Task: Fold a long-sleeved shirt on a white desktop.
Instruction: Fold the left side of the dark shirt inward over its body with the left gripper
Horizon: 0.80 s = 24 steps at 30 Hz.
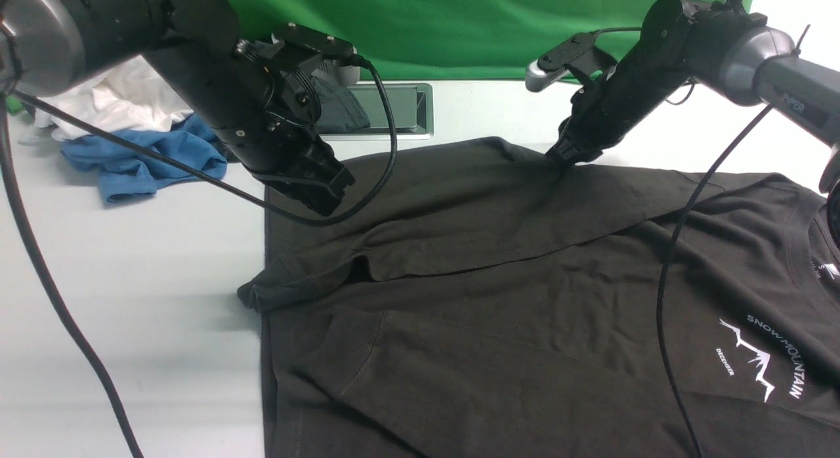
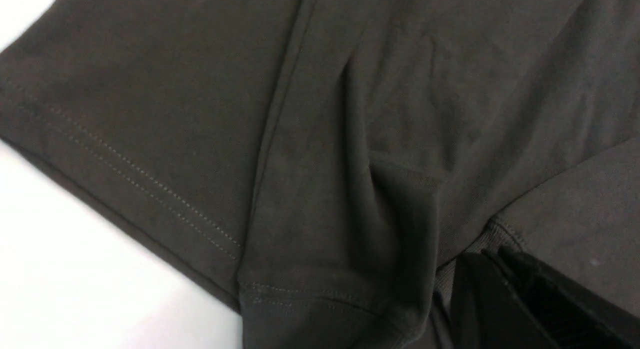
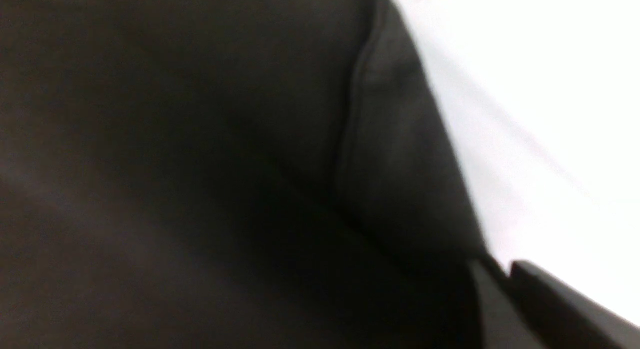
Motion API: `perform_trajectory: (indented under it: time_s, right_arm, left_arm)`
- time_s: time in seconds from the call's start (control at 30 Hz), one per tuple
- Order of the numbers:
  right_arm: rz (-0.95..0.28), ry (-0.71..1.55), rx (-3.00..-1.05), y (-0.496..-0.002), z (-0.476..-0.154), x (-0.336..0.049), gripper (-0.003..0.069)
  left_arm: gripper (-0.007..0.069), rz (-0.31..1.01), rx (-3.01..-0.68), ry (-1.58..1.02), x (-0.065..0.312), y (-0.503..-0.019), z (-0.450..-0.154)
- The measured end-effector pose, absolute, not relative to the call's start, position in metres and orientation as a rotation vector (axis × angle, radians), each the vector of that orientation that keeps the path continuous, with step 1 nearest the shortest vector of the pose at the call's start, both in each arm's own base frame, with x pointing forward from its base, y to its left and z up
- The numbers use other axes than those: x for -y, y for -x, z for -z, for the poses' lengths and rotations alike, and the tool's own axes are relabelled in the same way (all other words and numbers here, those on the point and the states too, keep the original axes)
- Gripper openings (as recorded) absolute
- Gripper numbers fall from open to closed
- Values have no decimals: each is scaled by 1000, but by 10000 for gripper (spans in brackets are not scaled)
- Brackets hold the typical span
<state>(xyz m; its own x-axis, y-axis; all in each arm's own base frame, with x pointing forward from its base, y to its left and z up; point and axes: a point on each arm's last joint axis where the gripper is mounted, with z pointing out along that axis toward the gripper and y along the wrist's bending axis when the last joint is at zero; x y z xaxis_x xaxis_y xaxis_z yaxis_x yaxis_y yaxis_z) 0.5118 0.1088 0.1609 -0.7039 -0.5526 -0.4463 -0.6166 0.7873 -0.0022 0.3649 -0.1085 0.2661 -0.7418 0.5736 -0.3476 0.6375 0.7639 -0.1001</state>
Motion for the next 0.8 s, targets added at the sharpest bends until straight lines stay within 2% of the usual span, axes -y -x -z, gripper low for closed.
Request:
perform_trajectory:
  time_s: [0.1, 0.37, 0.53, 0.6, 0.63, 0.67, 0.7, 0.77, 0.8]
  right_arm:
    - [-185, 822, -2519, -517, -163, -105, 31]
    - [-158, 515, -2491, -533, -168, -62, 30]
    - [-178, 522, -2539, -529, -167, -57, 54]
    - [-211, 626, -2564, -522, -170, -65, 132]
    - [-229, 717, -2562, -518, -173, -71, 195]
    - [-244, 815, -2548, -514, -177, -79, 272]
    - [-257, 931, -2521, -509, -179, -91, 391]
    - [-260, 1033, -2484, -506, -178, -107, 545]
    - [-259, 1041, -2479, -506, -178, -108, 556]
  left_arm:
    - [18, 310, -2658, -939, 109, -365, -266]
    - [18, 276, -2583, -1001, 126, -365, -267]
    - [18, 226, -2576, -1063, 133, -366, -259]
    - [18, 208, -2586, -1058, 131, -367, -258]
    - [18, 208, -2594, -1045, 129, -368, -257]
    - [18, 207, -2595, -1036, 128, -369, -257]
    - [18, 206, -2596, -1028, 127, -370, -257]
    - [18, 205, -2597, -1023, 126, -370, -256]
    - [18, 205, -2597, -1023, 126, -370, -256]
